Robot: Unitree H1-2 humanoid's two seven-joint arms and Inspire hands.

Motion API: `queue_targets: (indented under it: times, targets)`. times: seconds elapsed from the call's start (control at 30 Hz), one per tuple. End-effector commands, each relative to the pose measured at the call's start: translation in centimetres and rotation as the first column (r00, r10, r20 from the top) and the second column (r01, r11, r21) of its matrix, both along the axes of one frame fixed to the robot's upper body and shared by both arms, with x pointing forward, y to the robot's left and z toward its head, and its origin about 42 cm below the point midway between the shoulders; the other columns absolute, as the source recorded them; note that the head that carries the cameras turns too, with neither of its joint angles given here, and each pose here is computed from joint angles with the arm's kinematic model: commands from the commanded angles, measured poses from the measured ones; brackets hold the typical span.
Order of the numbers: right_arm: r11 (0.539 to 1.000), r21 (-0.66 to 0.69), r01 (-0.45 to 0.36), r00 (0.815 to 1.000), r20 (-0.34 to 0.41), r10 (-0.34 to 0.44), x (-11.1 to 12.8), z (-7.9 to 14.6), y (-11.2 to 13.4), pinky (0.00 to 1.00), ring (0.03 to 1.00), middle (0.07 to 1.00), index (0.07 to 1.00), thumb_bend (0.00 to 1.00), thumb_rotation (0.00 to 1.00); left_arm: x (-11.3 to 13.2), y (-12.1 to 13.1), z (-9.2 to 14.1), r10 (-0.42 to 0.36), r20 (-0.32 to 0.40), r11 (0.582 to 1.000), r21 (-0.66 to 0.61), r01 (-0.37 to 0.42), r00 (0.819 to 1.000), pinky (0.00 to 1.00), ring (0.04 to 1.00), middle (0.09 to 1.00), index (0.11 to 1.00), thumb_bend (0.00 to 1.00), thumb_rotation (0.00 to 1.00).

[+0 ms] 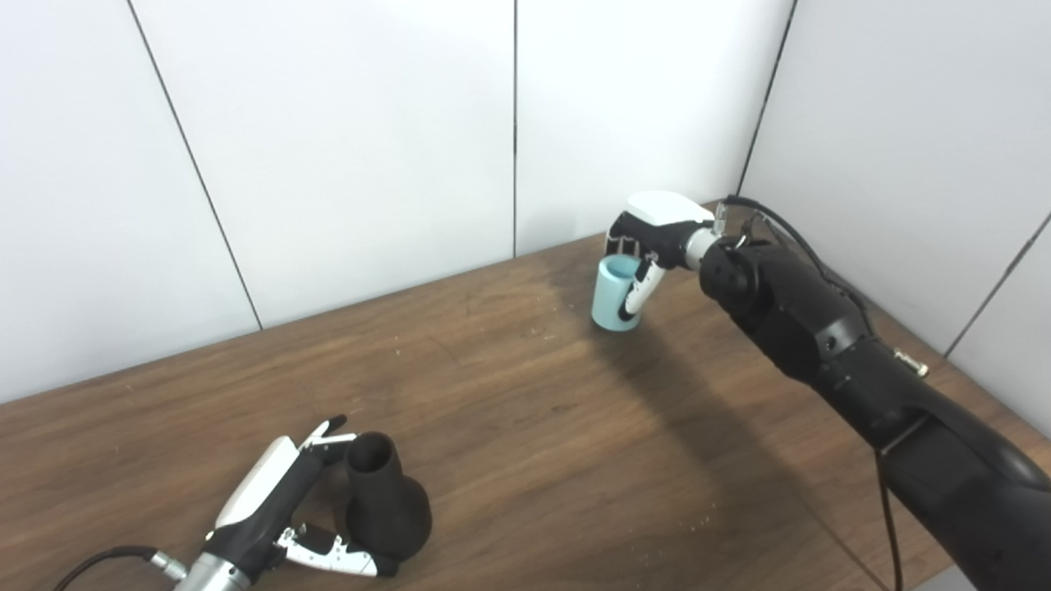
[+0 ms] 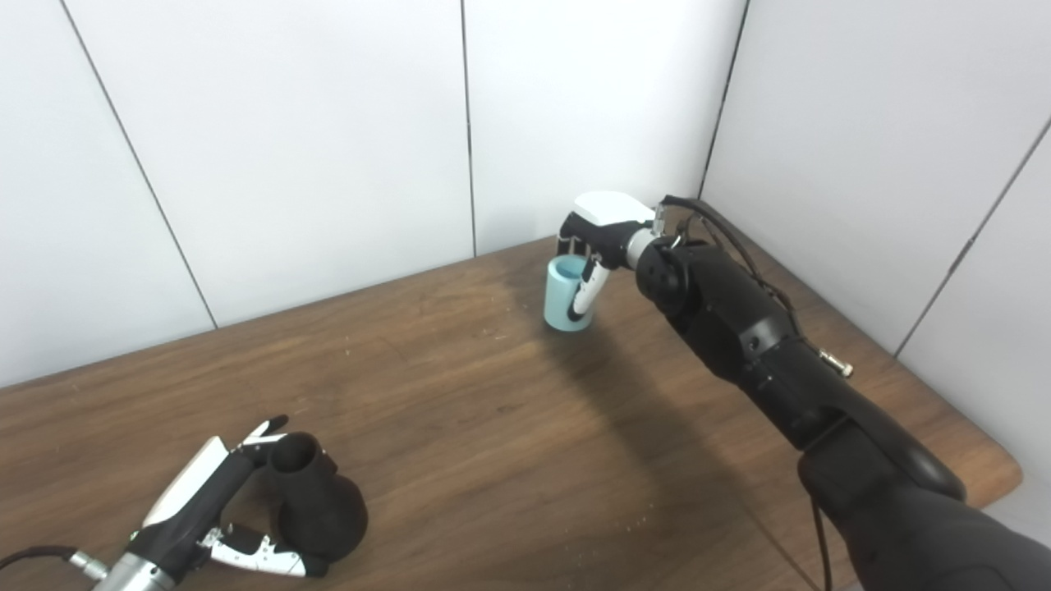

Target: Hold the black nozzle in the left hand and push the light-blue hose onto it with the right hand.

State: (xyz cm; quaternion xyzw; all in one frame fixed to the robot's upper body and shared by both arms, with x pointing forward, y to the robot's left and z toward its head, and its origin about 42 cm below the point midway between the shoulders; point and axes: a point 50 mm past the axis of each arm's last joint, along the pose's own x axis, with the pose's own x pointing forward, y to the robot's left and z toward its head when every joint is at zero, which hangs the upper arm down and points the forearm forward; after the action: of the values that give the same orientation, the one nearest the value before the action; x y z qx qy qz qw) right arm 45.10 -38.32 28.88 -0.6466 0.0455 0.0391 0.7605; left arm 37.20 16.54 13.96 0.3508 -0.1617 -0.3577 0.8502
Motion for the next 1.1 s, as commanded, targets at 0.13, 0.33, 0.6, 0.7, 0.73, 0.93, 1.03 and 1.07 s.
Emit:
queue_targets:
  times: [0.13, 0.33, 0.6, 0.7, 0.73, 0.93, 1.03, 1.07]
  targets:
    - [0.996, -0.015, -0.087, 0.985, 0.146, 0.089, 0.0, 6.9, 1.5, 0.38, 0.439, 0.483, 0.486, 0.52, 0.00, -1.7, 0.4, -3.8, 0.002, -0.157, 0.985, 0.172, 0.025, 0.988, 1.00, 0.604, 0.498, 0.476, 0.53, 0.00]
    - [0.981, -0.015, -0.193, 0.962, 0.196, 0.193, -0.8, 10.0, 3.8, 0.38, 0.446, 0.476, 0.490, 0.52, 0.00, -1.7, -0.8, -3.8, 0.006, -0.157, 0.983, 0.181, 0.023, 0.988, 1.00, 0.603, 0.500, 0.475, 0.52, 0.00]
    - [0.949, -0.021, -0.314, 0.929, 0.200, 0.311, -2.4, 12.7, 6.0, 0.38, 0.440, 0.489, 0.481, 0.52, 0.00, -1.7, -2.3, -3.5, 0.008, -0.158, 0.982, 0.186, 0.022, 0.987, 1.00, 0.605, 0.502, 0.474, 0.52, 0.00]
    - [0.930, -0.033, -0.366, 0.911, 0.194, 0.365, -3.2, 13.9, 7.1, 0.38, 0.442, 0.491, 0.485, 0.52, 0.00, -1.6, -3.2, -3.2, 0.006, -0.157, 0.982, 0.188, 0.024, 0.988, 1.00, 0.605, 0.503, 0.473, 0.52, 0.00]
    - [0.922, -0.036, -0.387, 0.902, 0.192, 0.386, -3.5, 14.4, 7.4, 0.38, 0.445, 0.491, 0.485, 0.52, 0.00, -1.6, -3.7, -3.0, 0.006, -0.159, 0.982, 0.188, 0.024, 0.987, 1.00, 0.605, 0.502, 0.473, 0.52, 0.00]
    - [0.872, -0.017, -0.488, 0.852, 0.208, 0.481, -4.9, 15.5, 9.0, 0.39, 0.462, 0.491, 0.474, 0.52, 0.00, -1.3, -5.3, -2.4, 0.008, -0.162, 0.977, 0.214, 0.027, 0.987, 1.00, 0.603, 0.490, 0.481, 0.53, 0.00]
    - [0.834, -0.005, -0.552, 0.813, 0.218, 0.539, -5.7, 15.7, 10.1, 0.39, 0.458, 0.492, 0.476, 0.52, 0.00, -1.2, -5.7, -2.2, 0.012, -0.168, 0.972, 0.231, 0.028, 0.986, 1.00, 0.605, 0.503, 0.474, 0.52, 0.00]
    - [0.826, -0.008, -0.563, 0.809, 0.197, 0.554, -6.1, 16.1, 10.6, 0.39, 0.457, 0.493, 0.476, 0.52, 0.00, -1.2, -5.8, -2.1, 0.011, -0.170, 0.972, 0.233, 0.029, 0.985, 1.00, 0.608, 0.508, 0.472, 0.52, 0.00]
